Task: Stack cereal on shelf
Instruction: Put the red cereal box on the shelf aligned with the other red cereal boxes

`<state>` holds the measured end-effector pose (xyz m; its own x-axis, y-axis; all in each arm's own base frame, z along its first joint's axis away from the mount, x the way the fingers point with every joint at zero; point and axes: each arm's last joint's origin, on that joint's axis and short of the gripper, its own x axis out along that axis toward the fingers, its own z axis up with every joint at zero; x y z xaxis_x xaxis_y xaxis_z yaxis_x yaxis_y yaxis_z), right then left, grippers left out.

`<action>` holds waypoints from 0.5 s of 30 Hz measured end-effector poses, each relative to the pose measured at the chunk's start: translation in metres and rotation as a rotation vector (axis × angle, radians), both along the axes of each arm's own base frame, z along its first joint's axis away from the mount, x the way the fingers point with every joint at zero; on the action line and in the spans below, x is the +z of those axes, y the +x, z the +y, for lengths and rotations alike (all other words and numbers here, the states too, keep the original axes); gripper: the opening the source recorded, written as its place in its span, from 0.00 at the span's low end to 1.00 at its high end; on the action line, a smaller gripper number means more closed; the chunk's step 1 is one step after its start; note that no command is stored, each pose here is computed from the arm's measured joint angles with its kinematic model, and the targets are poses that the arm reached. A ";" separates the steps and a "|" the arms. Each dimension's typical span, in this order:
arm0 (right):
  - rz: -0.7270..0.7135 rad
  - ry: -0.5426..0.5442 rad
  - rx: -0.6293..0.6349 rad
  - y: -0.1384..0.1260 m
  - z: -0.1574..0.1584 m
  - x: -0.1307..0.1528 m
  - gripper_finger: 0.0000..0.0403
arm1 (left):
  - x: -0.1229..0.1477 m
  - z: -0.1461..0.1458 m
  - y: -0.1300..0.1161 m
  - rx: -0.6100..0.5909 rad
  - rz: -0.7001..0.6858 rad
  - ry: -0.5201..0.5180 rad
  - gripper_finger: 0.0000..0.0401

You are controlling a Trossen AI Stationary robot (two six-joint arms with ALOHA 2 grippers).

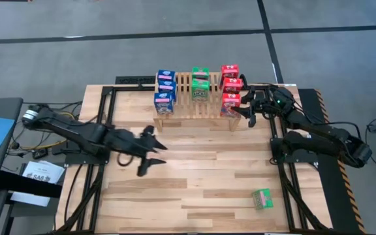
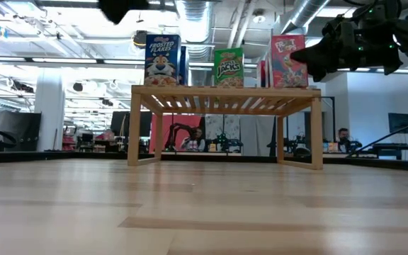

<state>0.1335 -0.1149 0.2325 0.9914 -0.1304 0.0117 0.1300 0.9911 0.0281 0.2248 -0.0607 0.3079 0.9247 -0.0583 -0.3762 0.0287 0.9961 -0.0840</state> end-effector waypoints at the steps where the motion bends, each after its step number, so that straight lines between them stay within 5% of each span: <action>1: 0.000 0.000 0.000 0.000 0.000 0.000 0.49 | -0.005 0.003 -0.009 0.000 -0.032 -0.010 0.61; 15: -0.006 0.006 -0.003 0.000 0.000 0.001 0.49 | -0.087 0.027 -0.096 -0.028 -0.243 -0.060 0.61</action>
